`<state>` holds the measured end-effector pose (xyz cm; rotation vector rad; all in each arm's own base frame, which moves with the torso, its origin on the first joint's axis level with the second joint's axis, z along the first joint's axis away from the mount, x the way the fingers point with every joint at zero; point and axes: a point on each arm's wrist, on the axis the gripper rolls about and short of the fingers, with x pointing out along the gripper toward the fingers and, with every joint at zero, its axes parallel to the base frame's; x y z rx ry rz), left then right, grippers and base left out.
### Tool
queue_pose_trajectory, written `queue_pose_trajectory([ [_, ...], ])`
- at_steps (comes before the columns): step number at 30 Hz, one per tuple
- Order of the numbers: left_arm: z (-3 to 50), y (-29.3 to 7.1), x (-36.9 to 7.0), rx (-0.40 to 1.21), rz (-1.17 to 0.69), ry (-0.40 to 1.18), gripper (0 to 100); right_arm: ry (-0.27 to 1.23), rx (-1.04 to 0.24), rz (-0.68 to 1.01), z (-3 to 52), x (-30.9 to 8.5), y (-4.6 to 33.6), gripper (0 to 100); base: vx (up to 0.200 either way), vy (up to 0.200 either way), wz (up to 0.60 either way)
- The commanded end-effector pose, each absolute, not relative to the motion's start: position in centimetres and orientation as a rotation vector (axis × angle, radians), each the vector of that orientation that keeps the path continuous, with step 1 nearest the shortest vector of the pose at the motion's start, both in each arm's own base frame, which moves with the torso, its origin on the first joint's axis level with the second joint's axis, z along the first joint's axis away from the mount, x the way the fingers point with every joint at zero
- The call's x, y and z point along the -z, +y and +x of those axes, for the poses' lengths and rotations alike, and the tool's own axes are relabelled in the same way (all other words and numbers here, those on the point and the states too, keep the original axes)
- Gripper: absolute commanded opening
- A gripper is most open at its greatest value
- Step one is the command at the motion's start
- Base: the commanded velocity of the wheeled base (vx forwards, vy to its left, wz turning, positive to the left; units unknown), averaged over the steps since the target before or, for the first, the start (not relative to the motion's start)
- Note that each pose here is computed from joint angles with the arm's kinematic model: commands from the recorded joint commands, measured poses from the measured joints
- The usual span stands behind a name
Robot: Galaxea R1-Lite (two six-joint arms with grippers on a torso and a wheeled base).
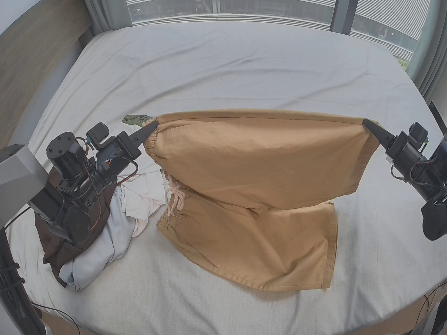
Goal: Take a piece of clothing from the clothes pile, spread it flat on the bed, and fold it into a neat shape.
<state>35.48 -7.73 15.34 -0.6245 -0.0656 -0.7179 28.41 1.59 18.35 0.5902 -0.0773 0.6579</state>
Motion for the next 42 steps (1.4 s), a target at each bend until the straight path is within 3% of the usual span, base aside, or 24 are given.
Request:
queue_pose_trajectory([
  [1, 35.6, -8.0, -15.3, 0.726, -0.623, -0.068, 0, -0.048, -0.655, 0.599, 28.8, -17.5, 1.8, 0, 0.000, 0.000, 0.00],
  [7, 36.5, -8.3, -15.0, 0.701, -0.654, -0.076, 0, 0.000, -0.646, 0.615, 30.9, -15.7, 1.9, 0, 0.000, 0.000, 0.00],
  [42, 43.7, -8.9, -12.1, 0.616, -0.675, -0.149, 0, -0.039, -0.643, 0.649, 41.0, -12.5, 1.2, 0, 0.000, 0.000, 0.00],
])
